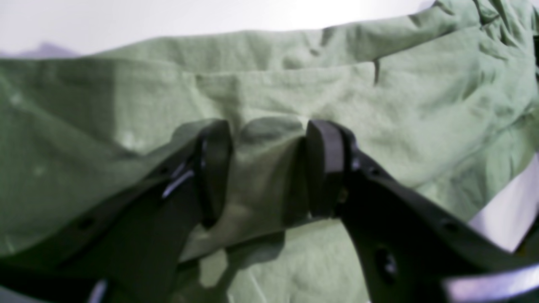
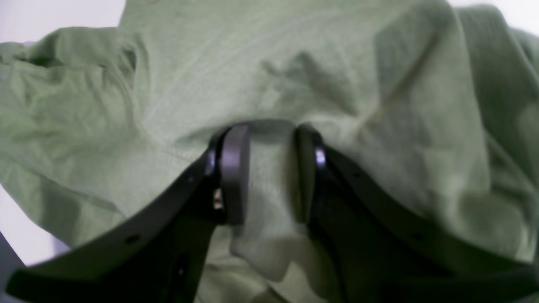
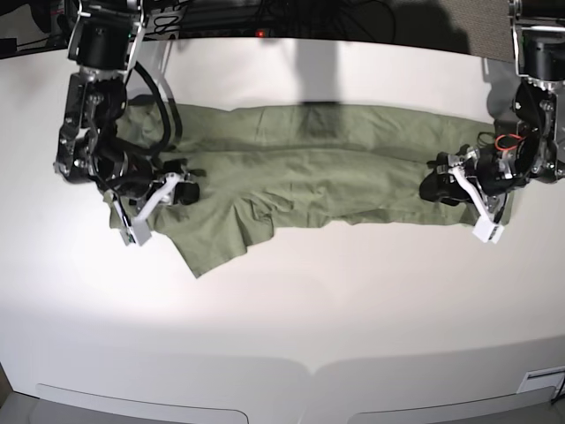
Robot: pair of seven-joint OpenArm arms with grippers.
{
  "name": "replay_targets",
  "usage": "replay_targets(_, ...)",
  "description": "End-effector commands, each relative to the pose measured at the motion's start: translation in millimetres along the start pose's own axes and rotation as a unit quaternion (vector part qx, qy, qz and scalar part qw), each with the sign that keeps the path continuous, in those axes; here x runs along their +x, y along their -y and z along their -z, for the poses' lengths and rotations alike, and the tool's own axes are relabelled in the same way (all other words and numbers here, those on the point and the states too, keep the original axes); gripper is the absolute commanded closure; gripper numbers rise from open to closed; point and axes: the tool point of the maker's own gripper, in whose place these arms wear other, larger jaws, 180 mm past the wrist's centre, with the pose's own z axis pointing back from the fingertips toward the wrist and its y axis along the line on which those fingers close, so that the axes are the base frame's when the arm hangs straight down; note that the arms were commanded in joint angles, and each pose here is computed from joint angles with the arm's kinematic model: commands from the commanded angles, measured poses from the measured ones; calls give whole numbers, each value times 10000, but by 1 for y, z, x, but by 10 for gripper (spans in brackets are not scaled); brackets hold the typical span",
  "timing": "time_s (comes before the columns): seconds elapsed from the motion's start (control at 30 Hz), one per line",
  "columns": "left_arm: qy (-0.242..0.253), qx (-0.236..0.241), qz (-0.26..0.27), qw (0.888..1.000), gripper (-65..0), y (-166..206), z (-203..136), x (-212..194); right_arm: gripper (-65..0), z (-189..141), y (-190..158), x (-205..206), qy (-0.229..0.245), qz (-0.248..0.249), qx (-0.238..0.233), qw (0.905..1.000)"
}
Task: Fold the T-shirt properly
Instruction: 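Release the hem and regrasp the folded edge with both grippers, then pull the folded edge back toward the robot with both grippers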
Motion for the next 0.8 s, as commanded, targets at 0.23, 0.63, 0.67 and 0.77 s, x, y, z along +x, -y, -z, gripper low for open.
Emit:
replay_targets(0.23, -346, 880, 134, 9954, -292, -33, -4, 2, -202, 6, 11, 38, 77, -49, -105, 9999)
replay_targets(0.63, -321, 1477, 311, 9880, -292, -55, -11, 24, -202, -10, 32, 56, 310, 50, -349, 9989)
replay_targets(0.67, -273, 1449, 297, 9886, -292, -54, -11, 26, -202, -12, 30, 62, 407, 71, -265, 9988)
replay_targets(0.77, -118, 1282, 164, 9915, -292, -47, -9, 33, -202, -20, 27, 85, 671, -90, -119, 9976)
